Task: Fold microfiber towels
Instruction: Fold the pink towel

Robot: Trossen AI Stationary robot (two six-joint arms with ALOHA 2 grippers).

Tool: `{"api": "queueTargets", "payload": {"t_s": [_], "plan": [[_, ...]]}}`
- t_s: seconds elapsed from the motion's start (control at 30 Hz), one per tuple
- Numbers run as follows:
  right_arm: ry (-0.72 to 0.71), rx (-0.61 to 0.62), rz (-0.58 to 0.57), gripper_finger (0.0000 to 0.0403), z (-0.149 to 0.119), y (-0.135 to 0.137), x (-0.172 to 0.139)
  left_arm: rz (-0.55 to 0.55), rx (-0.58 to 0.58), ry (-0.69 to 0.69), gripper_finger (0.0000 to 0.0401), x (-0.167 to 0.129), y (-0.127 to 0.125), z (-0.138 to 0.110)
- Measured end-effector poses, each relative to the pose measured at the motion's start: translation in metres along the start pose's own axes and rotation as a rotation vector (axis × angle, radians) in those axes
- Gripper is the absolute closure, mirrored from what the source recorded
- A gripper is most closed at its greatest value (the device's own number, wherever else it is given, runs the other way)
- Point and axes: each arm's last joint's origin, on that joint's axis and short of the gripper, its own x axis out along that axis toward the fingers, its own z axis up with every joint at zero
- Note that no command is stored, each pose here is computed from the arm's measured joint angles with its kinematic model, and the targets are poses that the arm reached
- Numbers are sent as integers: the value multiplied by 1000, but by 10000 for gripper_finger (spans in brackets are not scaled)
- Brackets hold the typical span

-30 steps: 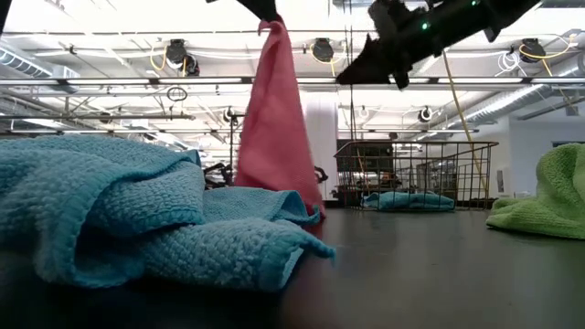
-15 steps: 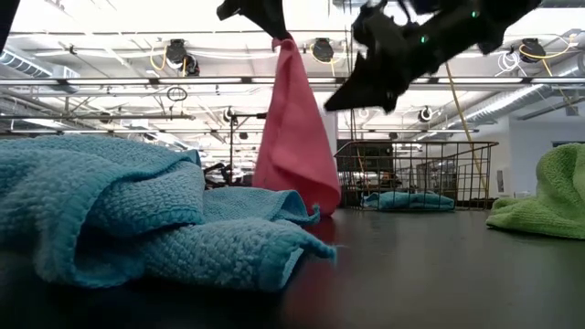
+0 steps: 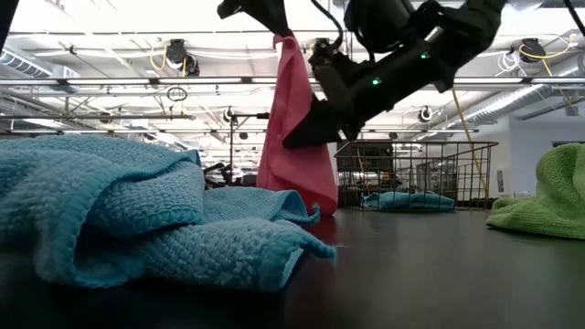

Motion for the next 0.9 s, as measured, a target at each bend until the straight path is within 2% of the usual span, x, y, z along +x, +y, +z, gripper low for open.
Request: {"api": "queueTargets", "payload": {"t_s": [0.27, 0.37, 0.63, 0.9], "plan": [[-6, -139, -236, 403, 34, -35, -38, -38, 46, 142, 396, -13, -18, -26], [-18, -156, -302, 403, 46, -49, -53, -70, 69, 165, 398, -18, -27, -33], [-58, -135, -351, 403, 59, -66, -71, -114, 73, 141, 398, -25, -40, -38], [-53, -96, -290, 403, 57, -57, -71, -78, 75, 66, 398, -21, -37, -30]]}}
